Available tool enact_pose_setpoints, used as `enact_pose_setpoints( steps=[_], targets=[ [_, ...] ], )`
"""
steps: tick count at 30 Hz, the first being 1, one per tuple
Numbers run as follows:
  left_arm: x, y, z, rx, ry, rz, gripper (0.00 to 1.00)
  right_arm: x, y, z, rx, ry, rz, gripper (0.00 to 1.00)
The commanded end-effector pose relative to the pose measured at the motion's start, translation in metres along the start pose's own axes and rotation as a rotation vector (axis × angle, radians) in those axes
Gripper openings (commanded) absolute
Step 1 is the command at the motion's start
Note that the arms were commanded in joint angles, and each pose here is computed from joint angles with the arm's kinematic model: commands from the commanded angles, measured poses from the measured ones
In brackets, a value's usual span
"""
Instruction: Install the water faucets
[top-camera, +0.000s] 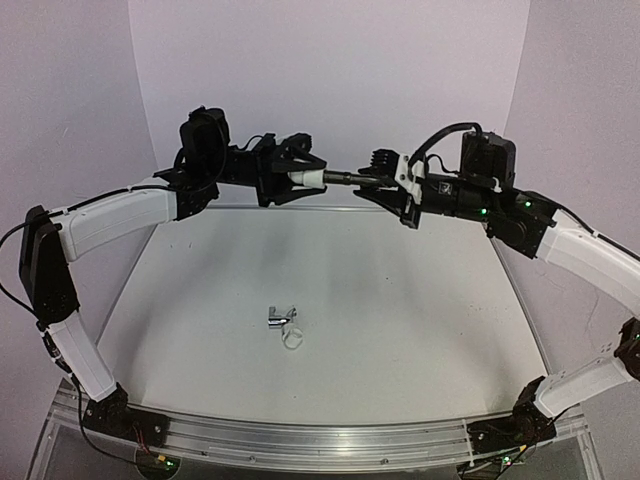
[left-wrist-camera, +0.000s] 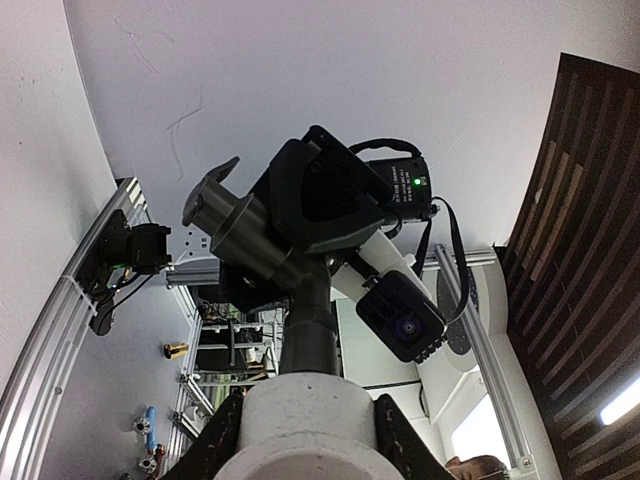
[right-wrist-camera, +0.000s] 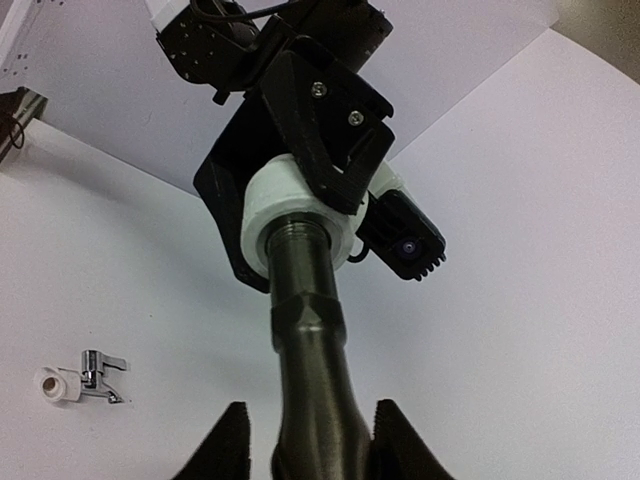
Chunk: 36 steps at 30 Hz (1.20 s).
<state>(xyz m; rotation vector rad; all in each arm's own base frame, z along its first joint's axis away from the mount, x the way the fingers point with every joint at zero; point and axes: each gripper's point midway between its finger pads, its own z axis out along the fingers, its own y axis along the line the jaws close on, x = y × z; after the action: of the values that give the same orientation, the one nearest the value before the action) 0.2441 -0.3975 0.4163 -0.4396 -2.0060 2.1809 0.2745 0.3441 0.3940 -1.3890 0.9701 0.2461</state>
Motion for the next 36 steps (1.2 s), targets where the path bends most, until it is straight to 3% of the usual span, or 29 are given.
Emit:
enact_pose_setpoints(
  steps=[1,5,11,19,27,34,36],
  targets=[
    [0.018,-0.049,-0.002,0.058,0.015,0.165,0.0,-0.014,-0.011,0.001,0.021,-0.043,-0.003,0.2],
    [0.019,-0.052,-0.002,0.061,0.017,0.196,0.0,-0.014,-0.012,0.0,0.027,-0.039,0.013,0.03],
    [0.018,-0.055,-0.004,0.005,-0.024,0.325,0.0,-0.035,-0.018,-0.004,0.0,-0.104,0.183,0.0],
    [0.01,-0.068,-0.018,-0.141,-0.189,0.833,0.03,-0.078,-0.015,-0.02,-0.156,-0.221,0.455,0.0],
    [0.009,-0.052,-0.03,-0.359,-0.227,1.305,0.02,-0.098,0.002,-0.031,-0.337,-0.279,0.641,0.0],
    [0.008,-0.042,-0.03,-0.567,-0.168,1.591,0.17,-0.097,0.007,-0.027,-0.386,-0.26,0.661,0.0],
    [0.005,-0.045,-0.038,-0.661,-0.194,1.676,0.27,-0.093,0.006,-0.027,-0.361,-0.245,0.629,0.0]
  ],
)
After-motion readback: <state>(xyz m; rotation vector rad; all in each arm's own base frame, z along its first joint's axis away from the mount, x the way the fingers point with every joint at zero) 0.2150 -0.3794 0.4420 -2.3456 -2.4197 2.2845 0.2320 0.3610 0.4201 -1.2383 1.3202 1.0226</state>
